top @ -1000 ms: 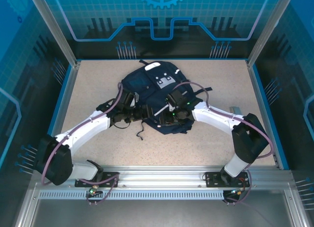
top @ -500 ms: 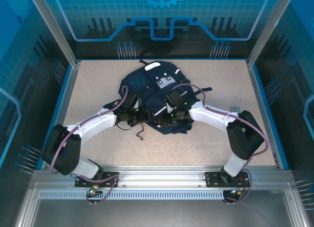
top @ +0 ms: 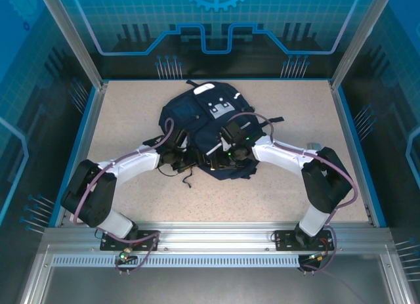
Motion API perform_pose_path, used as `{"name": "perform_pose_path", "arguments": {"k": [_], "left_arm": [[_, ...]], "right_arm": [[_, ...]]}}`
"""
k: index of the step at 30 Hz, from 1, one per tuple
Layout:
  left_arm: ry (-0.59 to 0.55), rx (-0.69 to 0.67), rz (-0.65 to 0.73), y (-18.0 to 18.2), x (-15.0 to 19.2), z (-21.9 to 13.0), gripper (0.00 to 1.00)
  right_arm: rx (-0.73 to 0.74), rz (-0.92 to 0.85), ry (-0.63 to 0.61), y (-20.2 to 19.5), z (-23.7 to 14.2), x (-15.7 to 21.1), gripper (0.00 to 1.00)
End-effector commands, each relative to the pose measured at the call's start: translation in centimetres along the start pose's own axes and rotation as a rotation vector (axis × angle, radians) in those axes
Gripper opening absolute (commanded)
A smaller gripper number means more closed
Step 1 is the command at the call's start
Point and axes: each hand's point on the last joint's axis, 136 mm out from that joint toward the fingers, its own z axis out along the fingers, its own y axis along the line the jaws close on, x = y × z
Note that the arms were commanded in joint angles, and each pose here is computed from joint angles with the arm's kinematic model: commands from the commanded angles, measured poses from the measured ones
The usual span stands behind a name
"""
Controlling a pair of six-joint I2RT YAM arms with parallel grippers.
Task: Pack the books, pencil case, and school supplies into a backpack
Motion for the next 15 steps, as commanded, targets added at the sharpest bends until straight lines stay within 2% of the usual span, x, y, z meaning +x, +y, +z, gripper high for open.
{"name": "perform_pose_path", "arguments": {"k": [1,15], "left_arm": [[0.033,0.009,-0.016,0.12,0.67,0.68,0.53],[0.060,0.007,-0.011,-0.05,1.01,1.58,0.47]], "right_arm": [[-0.031,-0.007,0.020,0.87,0.25,-0.02,0.41],[-0.063,-0.011,0.027,1.37,0.56,0.06,0.36]]}}
